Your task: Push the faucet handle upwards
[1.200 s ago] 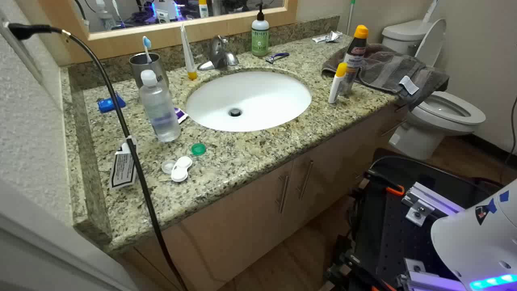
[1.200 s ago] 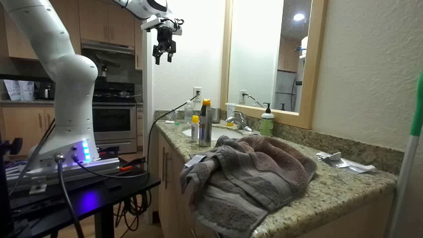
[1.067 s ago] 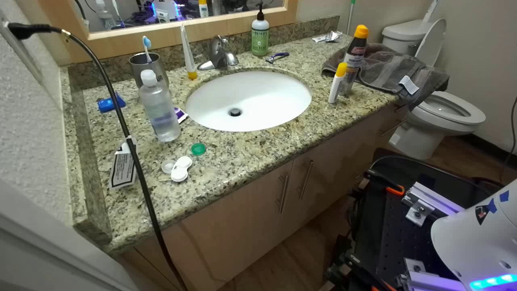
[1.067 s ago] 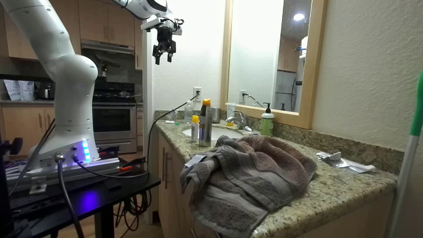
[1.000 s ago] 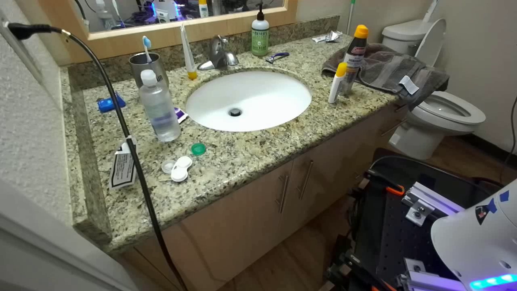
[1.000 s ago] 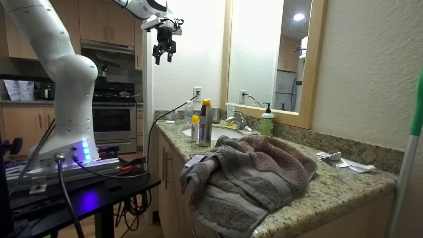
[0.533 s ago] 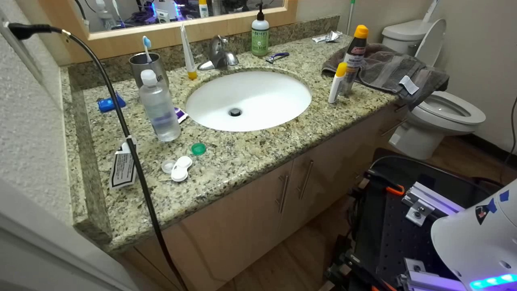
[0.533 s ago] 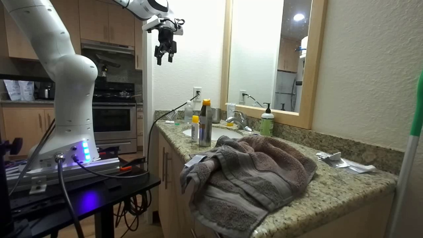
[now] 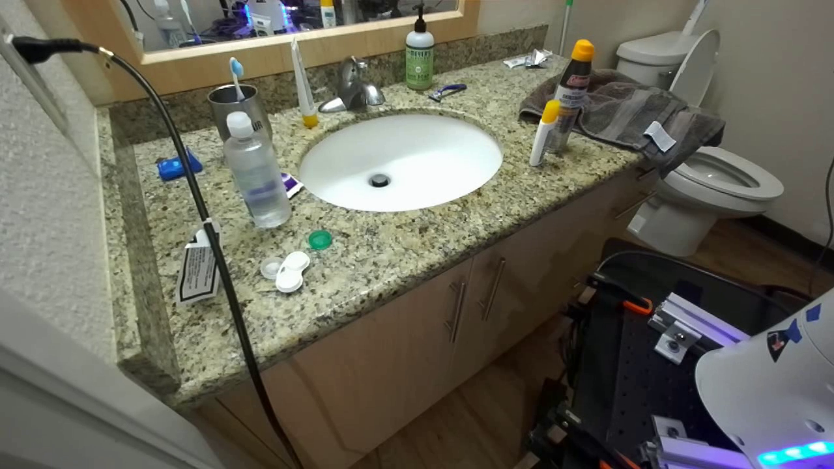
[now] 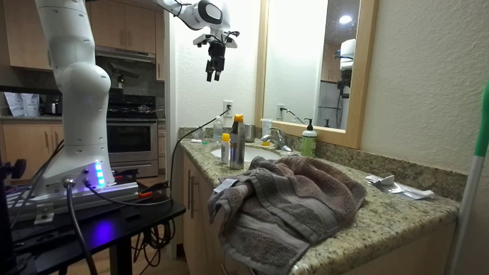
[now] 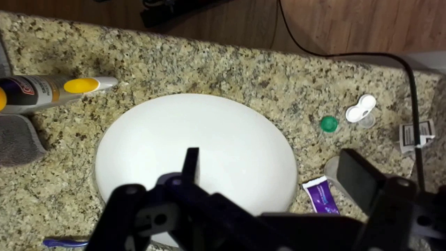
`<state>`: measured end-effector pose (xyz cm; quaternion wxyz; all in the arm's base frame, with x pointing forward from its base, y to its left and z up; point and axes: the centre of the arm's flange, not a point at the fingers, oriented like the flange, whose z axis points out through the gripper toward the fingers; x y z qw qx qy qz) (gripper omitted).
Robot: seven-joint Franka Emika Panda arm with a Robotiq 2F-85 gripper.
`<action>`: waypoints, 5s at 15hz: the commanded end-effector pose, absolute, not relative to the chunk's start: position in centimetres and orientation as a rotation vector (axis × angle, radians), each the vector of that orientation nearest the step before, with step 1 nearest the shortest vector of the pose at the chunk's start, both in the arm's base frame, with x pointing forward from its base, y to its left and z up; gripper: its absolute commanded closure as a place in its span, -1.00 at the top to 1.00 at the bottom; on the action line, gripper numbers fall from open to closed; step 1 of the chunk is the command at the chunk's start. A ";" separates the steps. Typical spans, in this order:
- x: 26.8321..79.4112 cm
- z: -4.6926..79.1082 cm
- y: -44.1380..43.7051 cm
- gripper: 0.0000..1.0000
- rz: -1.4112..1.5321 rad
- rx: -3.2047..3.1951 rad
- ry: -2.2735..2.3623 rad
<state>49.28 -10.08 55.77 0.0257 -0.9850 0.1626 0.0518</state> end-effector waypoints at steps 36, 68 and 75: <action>71.9 37.5 -23.6 1.00 -0.286 -3.081 1.012; 70.9 39.0 -25.1 -0.85 -0.246 -2.843 1.150; 70.4 42.7 -25.7 -0.85 -0.459 -2.802 1.135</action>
